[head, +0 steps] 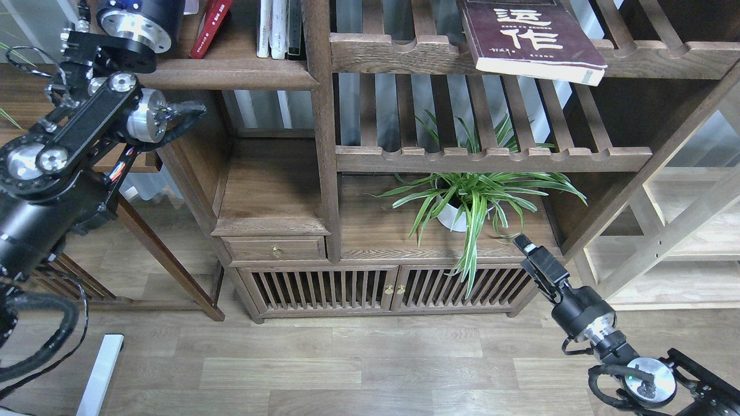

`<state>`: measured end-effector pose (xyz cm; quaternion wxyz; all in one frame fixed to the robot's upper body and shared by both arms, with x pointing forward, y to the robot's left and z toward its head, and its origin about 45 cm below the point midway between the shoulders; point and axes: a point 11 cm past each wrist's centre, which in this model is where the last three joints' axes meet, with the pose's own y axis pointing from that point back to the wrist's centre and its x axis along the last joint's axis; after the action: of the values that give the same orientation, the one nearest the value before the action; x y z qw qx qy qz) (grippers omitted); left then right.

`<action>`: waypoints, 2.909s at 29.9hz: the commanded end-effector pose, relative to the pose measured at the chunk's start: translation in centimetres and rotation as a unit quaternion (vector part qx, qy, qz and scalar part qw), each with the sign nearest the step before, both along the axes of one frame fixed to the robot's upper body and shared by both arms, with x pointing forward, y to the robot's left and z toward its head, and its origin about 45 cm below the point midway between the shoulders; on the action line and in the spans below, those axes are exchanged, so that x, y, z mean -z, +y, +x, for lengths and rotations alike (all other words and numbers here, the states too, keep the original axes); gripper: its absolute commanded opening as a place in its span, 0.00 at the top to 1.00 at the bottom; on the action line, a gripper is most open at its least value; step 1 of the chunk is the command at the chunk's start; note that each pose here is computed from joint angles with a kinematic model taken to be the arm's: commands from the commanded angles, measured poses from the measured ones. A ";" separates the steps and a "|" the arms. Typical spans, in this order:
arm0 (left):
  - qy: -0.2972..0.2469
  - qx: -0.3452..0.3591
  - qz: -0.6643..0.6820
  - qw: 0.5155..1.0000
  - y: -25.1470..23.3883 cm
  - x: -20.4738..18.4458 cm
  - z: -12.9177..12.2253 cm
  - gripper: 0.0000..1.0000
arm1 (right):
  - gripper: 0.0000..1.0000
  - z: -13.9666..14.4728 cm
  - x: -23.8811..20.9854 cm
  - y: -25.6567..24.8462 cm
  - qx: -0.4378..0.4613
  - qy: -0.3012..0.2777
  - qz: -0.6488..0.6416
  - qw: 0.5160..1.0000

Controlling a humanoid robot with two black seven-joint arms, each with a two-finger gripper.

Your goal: Organize books on shelf

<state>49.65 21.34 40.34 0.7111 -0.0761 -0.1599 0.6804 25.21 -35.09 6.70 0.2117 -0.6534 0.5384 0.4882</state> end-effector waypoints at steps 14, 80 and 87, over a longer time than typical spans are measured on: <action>0.027 0.006 0.024 0.999 2.1 1.6 2.6 1.00 | 0.01 -1.2 0.6 -0.6 0.000 0.015 -0.007 1.000; 0.034 0.014 0.040 0.999 2.1 0.3 4.3 0.63 | 0.02 -2.1 0.7 -1.5 -0.006 0.026 -0.022 0.999; 0.008 0.035 0.028 0.999 -0.3 -2.8 4.5 0.62 | 0.02 -2.1 0.6 -1.8 -0.003 0.024 -0.024 0.999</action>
<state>54.10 21.84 42.07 0.7343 -0.0463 -0.1663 0.6565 23.11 -36.76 6.04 0.1813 -0.6483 0.5519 0.4922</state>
